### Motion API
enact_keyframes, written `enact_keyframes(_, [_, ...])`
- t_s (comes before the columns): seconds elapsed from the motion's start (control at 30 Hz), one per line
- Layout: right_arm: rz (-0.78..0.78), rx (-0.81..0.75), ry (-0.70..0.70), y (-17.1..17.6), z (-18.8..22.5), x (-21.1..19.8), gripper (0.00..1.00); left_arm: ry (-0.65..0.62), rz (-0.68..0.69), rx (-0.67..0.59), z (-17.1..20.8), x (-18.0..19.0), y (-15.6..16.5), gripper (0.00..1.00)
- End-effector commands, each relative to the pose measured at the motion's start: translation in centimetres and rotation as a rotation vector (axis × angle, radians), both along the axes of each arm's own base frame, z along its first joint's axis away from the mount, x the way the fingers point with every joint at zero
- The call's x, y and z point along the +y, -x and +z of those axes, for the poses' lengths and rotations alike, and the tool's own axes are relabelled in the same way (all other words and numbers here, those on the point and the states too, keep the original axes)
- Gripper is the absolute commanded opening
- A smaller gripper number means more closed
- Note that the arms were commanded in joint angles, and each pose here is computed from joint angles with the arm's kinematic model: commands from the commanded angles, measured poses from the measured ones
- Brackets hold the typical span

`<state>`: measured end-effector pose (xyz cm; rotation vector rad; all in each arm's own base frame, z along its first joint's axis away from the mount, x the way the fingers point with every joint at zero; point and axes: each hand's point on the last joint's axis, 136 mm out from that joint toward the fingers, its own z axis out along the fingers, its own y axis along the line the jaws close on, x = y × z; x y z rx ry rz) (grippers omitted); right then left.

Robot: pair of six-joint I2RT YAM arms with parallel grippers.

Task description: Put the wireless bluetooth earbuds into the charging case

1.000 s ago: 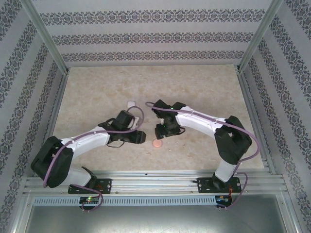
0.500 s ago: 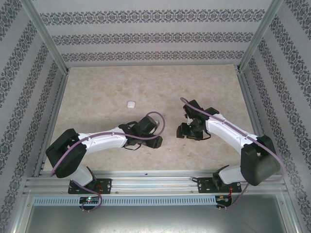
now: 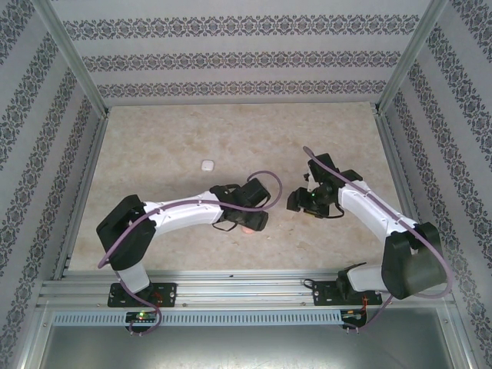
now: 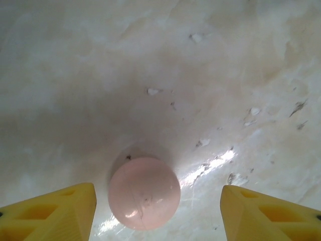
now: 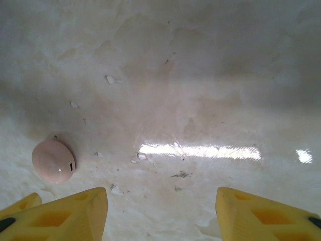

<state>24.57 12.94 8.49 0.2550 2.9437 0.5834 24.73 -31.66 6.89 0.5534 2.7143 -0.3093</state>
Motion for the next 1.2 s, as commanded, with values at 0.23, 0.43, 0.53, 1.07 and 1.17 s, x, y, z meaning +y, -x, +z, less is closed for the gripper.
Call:
enact_keyframes(0.23, [0.027,-0.052,-0.045,-1.5,0.8,0.0,0.59,-0.167,0.004,0.078,-3.5,1.8,2.3,0.69])
enact_keyframes(0.43, [0.023,-0.048,-0.053,-1.4,0.6,0.0,0.59,-0.175,-0.03,0.081,-4.6,1.1,2.0,0.7])
enact_keyframes(0.53, [0.025,-0.044,-0.058,-1.2,0.6,0.0,0.59,-0.188,-0.05,0.085,-5.1,0.9,1.9,0.67])
enact_keyframes(1.07, [0.015,-0.031,-0.215,-0.9,0.9,1.5,0.58,-0.152,-0.308,0.006,-5.2,0.4,2.3,0.43])
enact_keyframes(1.17, [-0.011,-0.021,-0.267,-0.9,0.7,1.7,0.58,-0.098,-0.361,-0.012,-4.4,0.2,2.5,0.41])
